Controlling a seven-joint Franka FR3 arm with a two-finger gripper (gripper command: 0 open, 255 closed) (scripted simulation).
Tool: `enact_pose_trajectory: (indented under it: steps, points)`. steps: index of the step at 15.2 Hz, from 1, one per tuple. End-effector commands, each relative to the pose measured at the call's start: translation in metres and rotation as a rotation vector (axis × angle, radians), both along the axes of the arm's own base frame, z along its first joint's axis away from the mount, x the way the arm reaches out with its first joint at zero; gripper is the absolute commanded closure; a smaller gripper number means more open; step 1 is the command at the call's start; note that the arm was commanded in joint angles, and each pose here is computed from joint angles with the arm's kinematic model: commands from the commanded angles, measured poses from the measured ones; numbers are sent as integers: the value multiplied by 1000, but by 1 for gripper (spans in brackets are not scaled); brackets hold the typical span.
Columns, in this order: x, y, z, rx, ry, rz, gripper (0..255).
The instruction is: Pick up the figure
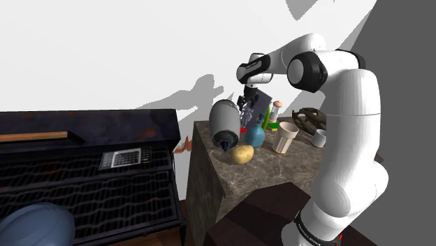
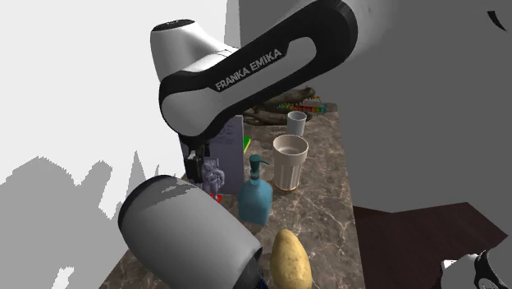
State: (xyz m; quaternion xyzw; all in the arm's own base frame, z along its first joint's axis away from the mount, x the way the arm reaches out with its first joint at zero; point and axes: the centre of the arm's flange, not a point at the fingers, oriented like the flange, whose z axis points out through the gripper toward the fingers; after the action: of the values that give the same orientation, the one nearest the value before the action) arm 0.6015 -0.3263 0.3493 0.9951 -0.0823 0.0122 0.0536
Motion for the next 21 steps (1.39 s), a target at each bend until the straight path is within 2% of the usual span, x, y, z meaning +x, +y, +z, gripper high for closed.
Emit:
enact_pose_trajectory:
  steps: [1, 3, 4, 12, 21]
  points:
    - [1, -1, -11, 0, 0, 0, 0]
    - [1, -1, -14, 0, 0, 0, 0]
    - [1, -1, -14, 0, -1, 0, 255]
    - [1, -3, -20, 1, -2, 0, 255]
    - [1, -1, 29, 0, 0, 0, 255]
